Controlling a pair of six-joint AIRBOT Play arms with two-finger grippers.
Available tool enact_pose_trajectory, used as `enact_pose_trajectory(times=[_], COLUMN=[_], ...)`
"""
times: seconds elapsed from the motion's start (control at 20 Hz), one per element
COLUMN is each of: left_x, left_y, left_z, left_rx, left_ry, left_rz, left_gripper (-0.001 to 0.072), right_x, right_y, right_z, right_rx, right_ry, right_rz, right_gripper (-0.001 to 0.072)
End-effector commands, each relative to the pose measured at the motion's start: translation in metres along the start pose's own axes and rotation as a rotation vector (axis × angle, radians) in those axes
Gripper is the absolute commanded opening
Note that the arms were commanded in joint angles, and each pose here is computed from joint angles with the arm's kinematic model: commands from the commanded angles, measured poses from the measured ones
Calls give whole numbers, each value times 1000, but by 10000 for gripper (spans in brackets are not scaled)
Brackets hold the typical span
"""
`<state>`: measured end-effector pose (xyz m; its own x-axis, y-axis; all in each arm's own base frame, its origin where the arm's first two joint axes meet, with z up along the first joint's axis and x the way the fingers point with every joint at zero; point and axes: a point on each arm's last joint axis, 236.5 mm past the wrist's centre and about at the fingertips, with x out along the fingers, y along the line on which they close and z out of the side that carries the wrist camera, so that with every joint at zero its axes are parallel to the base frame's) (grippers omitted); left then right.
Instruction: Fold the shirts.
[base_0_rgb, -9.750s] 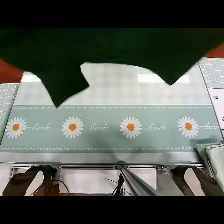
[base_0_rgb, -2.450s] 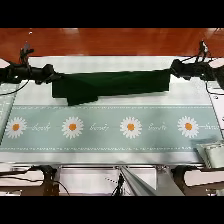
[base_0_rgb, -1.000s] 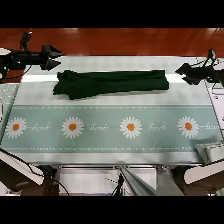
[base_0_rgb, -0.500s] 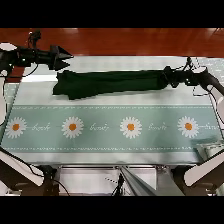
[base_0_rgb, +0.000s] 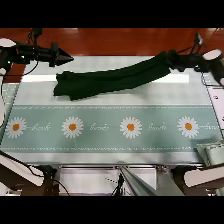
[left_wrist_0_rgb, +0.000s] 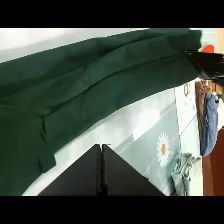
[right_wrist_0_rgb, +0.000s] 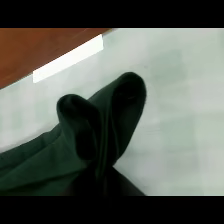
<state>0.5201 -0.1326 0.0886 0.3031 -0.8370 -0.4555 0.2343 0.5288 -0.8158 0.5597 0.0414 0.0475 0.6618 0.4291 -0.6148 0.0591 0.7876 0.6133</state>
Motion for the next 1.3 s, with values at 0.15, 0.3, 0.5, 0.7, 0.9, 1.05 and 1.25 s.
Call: enact_pose_trajectory(times=[0.15,0.3,0.5,0.7,0.9,1.05,1.25], left_x=[29,82,145,184,222,249,275], left_y=[-92,-123,-151,-135,-136,-126,-114], left_z=[-23,-55,-99,-144,-187,-224,-268], left_rx=[192,233,290,346,377,359,350], left_ry=[50,133,211,308,393,477,569], left_rz=[-57,-100,-101,75,71,75,77], left_gripper=[22,22,21,21,21,21,21], right_x=[-108,-134,-162,-195,-218,-235,-258], right_y=[54,63,65,64,76,85,96], right_z=[-3,-17,-35,-43,-55,-60,-69], right_rx=[-140,-141,-163,-196,-214,-226,-246], right_ry=[3,39,85,79,87,69,51], right_rz=[-69,-92,-136,-206,-202,-199,-192], right_gripper=[24,23,24,24,23,24,23])
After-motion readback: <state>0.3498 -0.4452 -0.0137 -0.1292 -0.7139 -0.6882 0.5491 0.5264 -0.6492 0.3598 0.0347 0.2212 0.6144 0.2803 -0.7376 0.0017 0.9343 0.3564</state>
